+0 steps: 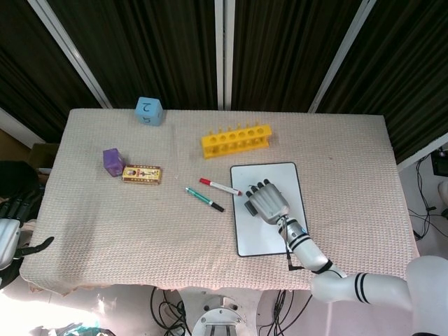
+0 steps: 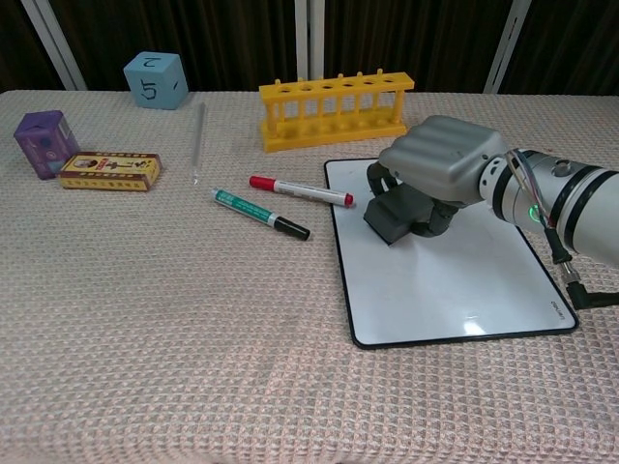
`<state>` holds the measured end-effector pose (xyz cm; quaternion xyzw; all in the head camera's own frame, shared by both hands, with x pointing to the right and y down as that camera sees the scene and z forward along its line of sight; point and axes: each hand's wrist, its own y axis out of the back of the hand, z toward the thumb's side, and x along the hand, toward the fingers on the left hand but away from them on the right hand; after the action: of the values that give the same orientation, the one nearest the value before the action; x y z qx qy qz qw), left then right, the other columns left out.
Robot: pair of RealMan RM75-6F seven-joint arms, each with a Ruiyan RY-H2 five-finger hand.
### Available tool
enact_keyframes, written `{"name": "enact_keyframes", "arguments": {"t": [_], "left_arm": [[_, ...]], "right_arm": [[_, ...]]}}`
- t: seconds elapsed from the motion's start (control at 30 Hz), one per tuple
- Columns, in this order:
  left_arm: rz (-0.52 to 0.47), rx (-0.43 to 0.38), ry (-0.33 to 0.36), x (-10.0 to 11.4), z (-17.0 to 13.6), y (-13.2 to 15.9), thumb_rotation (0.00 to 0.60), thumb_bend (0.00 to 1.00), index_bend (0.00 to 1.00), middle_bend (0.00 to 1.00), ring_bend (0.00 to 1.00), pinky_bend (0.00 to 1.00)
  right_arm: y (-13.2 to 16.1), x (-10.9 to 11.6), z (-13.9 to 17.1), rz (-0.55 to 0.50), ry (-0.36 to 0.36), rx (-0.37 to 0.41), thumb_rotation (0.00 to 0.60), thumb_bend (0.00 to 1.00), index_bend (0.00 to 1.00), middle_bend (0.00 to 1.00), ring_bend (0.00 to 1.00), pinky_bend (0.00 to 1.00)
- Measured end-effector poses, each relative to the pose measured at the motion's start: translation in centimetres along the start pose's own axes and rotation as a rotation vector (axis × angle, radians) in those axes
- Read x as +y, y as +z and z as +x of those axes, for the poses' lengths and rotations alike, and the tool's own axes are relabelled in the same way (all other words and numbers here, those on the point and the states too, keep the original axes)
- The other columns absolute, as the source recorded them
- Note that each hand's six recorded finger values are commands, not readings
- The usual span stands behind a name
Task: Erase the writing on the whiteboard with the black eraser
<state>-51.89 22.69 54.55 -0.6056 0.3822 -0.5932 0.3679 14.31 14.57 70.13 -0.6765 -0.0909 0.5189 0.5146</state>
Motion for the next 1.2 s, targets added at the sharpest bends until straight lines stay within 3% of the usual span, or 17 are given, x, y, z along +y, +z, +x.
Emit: {"name": "enact_keyframes", "arguments": {"t": [0.2, 0.43, 0.73, 1.2], "left_arm": [[-0.004, 0.002, 0.015, 0.5, -0.2, -0.1, 0.465, 0.13, 0.11, 0.09, 0.10, 0.17], [-0.004, -0.002, 0.006, 0.3, -0.3, 0.1, 0.464, 0.14, 0.11, 0.09, 0.10, 0.17], [-0.005, -0.018, -0.006, 0.0, -0.1, 0.8, 0.465, 0.14, 0.11, 0.09, 0.10, 0.17], [-0.009, -0.018, -0.005, 0.1, 0.0, 0.9, 0.465, 0.14, 0.11, 0.09, 0.10, 0.17]], "right_arm": [[-1.3, -0.5, -0.4, 0.001, 0.020, -0.051, 0.600, 0.40, 0.97, 0.74, 0.61, 0.67], [-2.4, -1.0, 0.5, -0.048, 0.054, -0.051, 0.600, 0.40, 0.97, 0.74, 0.61, 0.67], [-4.7, -2.8, 3.3, -0.122, 0.178, -0.042, 0.600, 0.40, 0.97, 0.74, 0.61, 0.67], [-4.0, -1.6, 1.4, -0.093, 0.083, -0.062, 0.600, 0.42, 0.97, 0.75, 0.62, 0.68]]}}
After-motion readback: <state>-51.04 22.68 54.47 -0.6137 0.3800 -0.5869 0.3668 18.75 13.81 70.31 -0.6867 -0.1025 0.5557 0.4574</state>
